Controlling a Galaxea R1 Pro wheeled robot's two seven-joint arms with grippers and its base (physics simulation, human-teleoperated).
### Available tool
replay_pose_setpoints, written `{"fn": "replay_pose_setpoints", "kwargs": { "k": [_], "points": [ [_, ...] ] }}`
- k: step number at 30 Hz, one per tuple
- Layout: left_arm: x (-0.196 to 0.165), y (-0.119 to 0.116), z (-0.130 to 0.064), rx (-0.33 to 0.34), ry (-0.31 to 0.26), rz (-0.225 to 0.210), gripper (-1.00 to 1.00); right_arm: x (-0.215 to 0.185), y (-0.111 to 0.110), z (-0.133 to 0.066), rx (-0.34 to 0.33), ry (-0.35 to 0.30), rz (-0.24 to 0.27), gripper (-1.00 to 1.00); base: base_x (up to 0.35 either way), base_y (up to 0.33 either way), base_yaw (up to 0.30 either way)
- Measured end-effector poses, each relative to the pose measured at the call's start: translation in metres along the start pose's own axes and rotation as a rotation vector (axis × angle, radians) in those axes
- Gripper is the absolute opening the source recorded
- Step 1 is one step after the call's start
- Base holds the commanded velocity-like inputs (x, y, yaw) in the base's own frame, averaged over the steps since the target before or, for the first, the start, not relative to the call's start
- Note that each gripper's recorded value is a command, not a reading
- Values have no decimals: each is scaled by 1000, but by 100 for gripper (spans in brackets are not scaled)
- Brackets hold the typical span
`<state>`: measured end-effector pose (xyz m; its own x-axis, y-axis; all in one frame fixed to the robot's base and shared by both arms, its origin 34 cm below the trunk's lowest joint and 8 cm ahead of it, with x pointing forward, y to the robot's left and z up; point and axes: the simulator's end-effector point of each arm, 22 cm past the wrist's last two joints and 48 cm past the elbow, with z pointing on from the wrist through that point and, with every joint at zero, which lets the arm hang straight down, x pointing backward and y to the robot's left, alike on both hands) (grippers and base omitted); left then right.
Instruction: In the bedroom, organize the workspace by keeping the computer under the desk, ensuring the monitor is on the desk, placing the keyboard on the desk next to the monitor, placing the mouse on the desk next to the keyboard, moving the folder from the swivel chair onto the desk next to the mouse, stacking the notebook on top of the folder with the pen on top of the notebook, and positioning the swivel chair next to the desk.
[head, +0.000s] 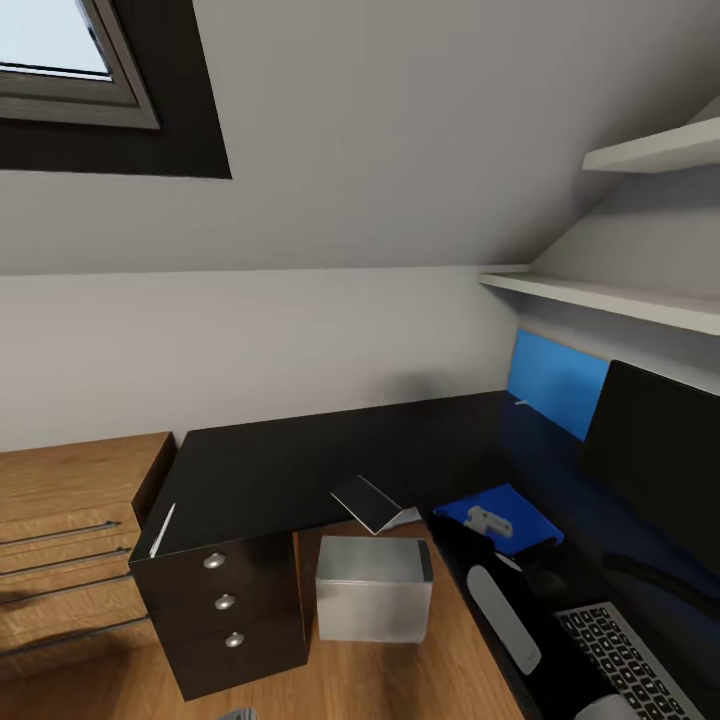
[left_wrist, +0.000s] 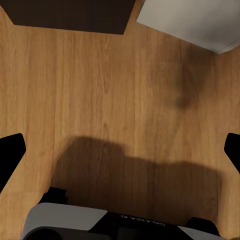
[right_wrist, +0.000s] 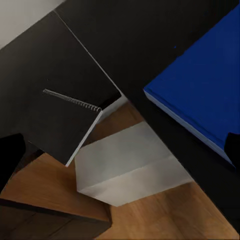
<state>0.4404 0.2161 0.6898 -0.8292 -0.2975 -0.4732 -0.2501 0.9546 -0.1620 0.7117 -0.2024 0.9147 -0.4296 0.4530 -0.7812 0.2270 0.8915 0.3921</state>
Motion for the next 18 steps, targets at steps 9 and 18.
{"fn": "replay_pose_setpoints", "kwargs": {
  "k": [9,18],
  "points": [
    [-1,2,0,-3,-3,-4,100,-11,19,-16,-39,-17,11,100,0,0,10],
    [-2,4,0,-6,-6,-3,100,-2,29,-21,-64,-5,16,100,0,0,218]
  ]
}}
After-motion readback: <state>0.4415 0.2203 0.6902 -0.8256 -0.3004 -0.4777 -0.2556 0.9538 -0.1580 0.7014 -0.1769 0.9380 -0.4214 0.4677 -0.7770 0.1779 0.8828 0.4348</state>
